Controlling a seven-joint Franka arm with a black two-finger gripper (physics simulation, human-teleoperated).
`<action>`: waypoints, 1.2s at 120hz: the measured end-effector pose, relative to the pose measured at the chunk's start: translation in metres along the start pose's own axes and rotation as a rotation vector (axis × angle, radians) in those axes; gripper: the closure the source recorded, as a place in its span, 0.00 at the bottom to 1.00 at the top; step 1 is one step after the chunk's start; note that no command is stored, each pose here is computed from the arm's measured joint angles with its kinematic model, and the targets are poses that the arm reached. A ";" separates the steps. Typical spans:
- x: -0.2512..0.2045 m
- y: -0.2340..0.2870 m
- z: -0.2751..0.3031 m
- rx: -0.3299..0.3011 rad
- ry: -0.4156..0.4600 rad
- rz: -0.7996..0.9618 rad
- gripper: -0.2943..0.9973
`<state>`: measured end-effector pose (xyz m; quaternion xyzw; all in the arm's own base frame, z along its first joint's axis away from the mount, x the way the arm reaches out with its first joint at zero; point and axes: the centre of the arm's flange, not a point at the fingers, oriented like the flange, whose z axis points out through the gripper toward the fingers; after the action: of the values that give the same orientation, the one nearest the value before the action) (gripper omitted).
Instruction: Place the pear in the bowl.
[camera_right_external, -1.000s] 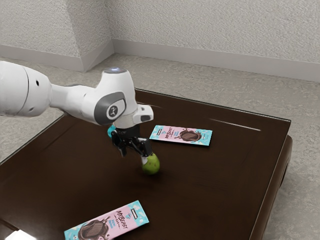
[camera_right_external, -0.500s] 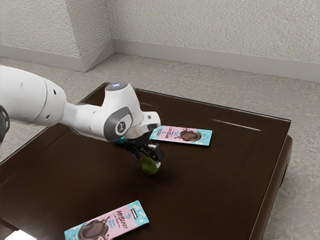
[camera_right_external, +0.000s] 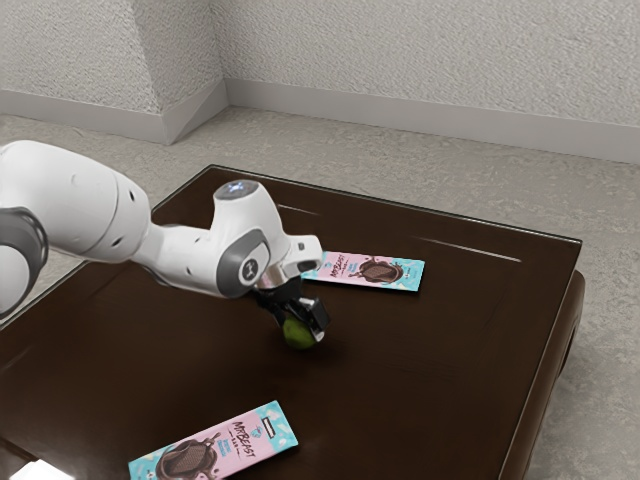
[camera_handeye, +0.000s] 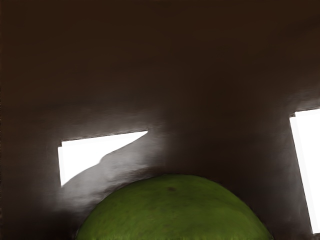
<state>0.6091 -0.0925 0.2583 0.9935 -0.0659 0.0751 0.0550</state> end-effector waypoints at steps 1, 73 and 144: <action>0.000 0.000 0.000 0.000 0.000 0.001 0.23; 0.036 -0.037 -0.079 0.088 0.074 0.004 0.58; 0.093 -0.178 -0.071 0.254 -0.086 -0.175 0.51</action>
<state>0.7150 0.0798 0.3246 0.9967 0.0288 0.0354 -0.0675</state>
